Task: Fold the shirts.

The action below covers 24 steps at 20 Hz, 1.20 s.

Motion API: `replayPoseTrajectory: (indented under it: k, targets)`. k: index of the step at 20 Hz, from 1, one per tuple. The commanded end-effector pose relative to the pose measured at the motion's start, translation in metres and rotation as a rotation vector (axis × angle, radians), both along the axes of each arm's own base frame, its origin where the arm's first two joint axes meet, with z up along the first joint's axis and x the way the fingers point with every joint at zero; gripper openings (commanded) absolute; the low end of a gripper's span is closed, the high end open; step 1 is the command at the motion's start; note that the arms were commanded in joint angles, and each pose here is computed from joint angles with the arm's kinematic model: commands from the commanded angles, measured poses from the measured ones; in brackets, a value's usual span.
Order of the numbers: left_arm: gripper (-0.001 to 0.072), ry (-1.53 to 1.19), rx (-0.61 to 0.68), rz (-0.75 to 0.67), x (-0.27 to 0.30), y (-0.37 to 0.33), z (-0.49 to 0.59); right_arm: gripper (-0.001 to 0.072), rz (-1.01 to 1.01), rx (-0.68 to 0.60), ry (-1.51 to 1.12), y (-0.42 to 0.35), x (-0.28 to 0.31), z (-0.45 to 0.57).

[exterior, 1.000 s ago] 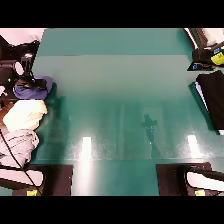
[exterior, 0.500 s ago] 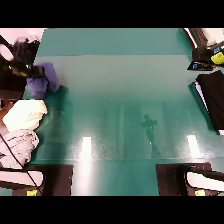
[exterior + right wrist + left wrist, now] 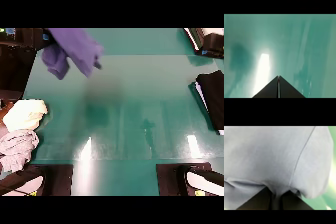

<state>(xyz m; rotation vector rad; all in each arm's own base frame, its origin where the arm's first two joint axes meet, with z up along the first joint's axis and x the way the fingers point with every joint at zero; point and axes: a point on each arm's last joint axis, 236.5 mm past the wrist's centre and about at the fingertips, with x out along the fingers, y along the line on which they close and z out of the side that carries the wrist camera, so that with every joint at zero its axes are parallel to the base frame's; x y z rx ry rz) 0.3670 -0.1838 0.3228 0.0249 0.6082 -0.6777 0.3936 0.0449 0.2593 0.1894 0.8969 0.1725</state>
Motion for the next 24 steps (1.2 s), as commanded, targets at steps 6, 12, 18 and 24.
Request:
replayPoseTrajectory:
  k: [6,12,18,24]
  targets:
    - [0.0032,0.287,0.068,-0.373,-0.088,-0.106,-0.090,0.0020,-0.001,-0.009,-0.209,0.001,-0.025,0.062]
    - [0.0657,0.596,0.222,-0.249,-0.072,-0.085,-0.228,0.0021,0.002,-0.012,-0.220,0.001,-0.037,0.069]
    - [0.0608,0.685,0.229,-0.175,-0.077,-0.040,-0.227,0.0021,0.008,-0.016,-0.191,0.001,-0.041,0.064]
    - [0.0608,0.870,0.180,-0.128,-0.110,-0.040,-0.299,0.0020,-0.001,-0.028,-0.177,-0.002,-0.039,0.059]
